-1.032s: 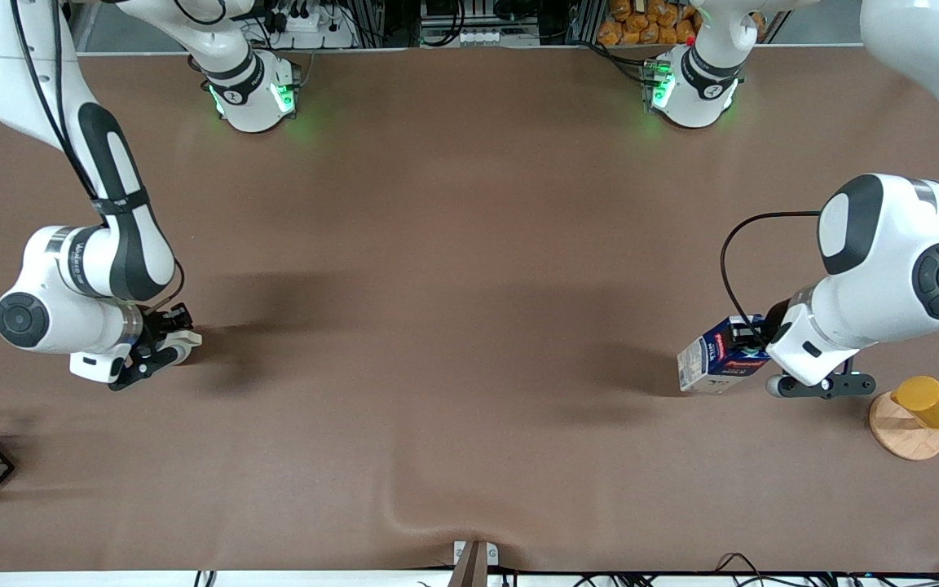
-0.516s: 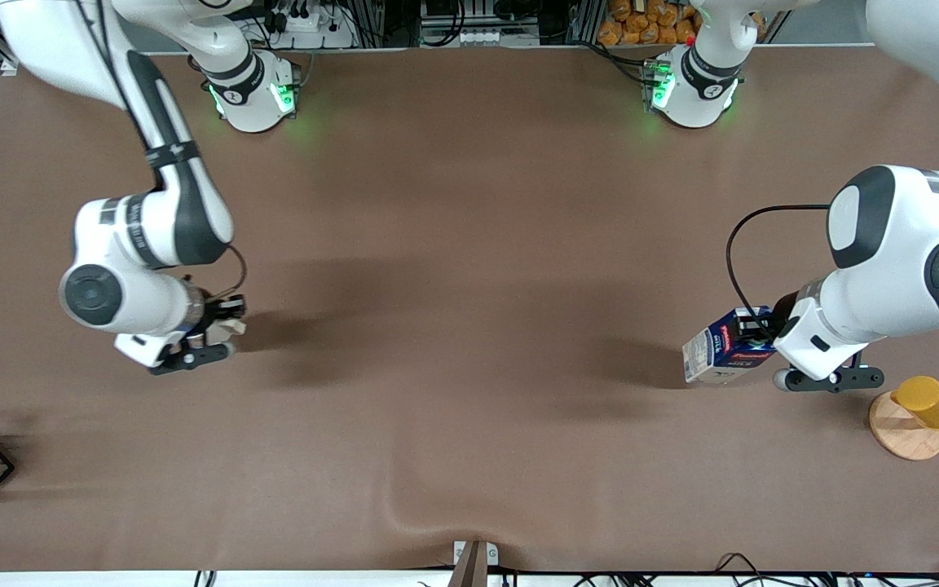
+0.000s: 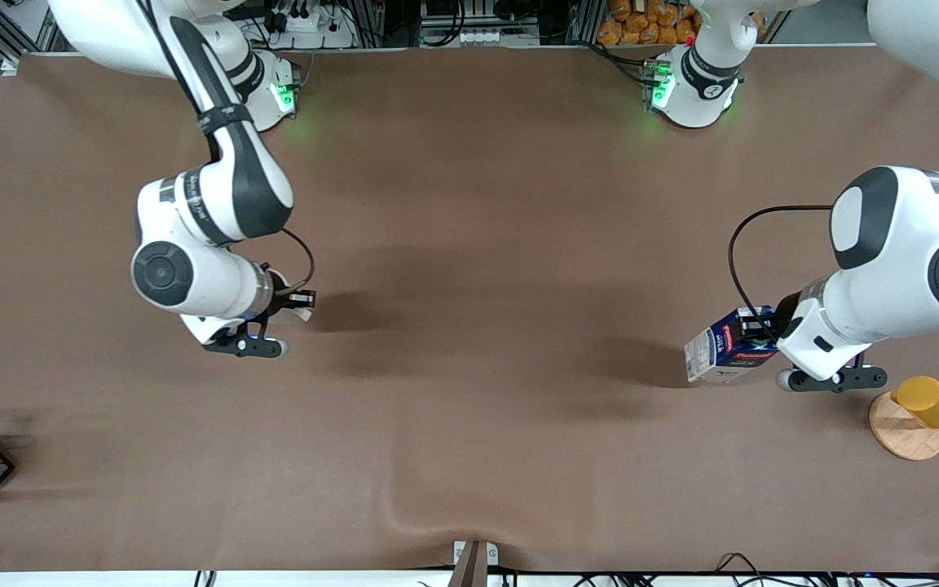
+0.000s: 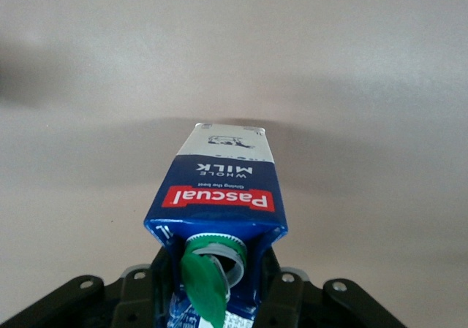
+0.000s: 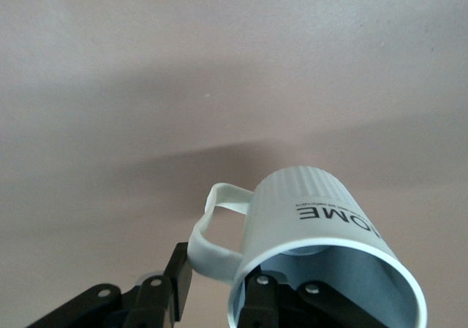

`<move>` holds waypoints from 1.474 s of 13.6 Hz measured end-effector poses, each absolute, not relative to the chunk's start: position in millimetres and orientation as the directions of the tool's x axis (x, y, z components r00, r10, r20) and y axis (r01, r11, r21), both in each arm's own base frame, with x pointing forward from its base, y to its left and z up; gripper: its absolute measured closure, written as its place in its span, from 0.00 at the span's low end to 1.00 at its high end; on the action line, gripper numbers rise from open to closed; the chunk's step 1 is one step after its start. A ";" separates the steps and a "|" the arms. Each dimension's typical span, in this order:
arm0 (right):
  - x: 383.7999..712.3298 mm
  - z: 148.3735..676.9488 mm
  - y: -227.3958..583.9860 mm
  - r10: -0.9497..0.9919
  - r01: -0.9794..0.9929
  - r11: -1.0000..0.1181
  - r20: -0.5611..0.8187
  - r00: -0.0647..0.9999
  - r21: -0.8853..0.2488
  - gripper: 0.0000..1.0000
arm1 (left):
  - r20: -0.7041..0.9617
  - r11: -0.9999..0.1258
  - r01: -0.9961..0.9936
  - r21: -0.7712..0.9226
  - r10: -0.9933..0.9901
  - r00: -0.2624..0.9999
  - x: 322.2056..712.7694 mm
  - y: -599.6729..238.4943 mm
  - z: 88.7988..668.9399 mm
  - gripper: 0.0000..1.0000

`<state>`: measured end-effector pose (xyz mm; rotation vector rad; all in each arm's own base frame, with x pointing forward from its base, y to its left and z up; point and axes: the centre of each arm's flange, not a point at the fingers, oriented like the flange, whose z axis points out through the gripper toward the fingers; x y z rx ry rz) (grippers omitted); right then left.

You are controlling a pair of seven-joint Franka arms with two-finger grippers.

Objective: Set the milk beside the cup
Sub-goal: 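Carry the held mug with the right gripper toward the table middle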

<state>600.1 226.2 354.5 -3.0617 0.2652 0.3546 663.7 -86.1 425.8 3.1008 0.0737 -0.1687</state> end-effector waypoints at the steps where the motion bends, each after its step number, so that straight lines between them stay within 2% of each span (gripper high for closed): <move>1: 597.5 358.8 242.0 -0.199 -0.208 -0.978 -0.223 0.954 -0.021 0.67 | -0.110 -0.998 0.050 0.032 0.046 0.993 663.5 -86.0 425.3 0.52; 8: 591.5 355.0 349.1 -0.441 -0.453 -0.891 -0.213 0.872 -0.008 0.67 | -0.114 -0.998 0.053 0.031 0.050 0.992 663.4 -83.5 423.5 0.52; 12: 614.7 345.0 395.0 -0.547 -0.562 -0.825 -0.166 0.821 -0.059 0.67 | -0.122 -0.998 0.059 0.026 0.056 0.991 662.9 -79.1 422.3 0.52; 17: 635.0 300.3 406.2 -0.666 -0.685 -0.713 -0.163 0.728 -0.146 0.67 | -0.126 -0.998 0.060 0.021 0.057 0.990 662.6 -77.4 421.5 0.52; 20: 616.1 265.8 449.1 -0.726 -0.744 -0.645 -0.161 0.668 -0.175 0.67 | -0.128 -0.998 0.060 0.020 0.057 0.990 662.5 -77.1 420.6 0.52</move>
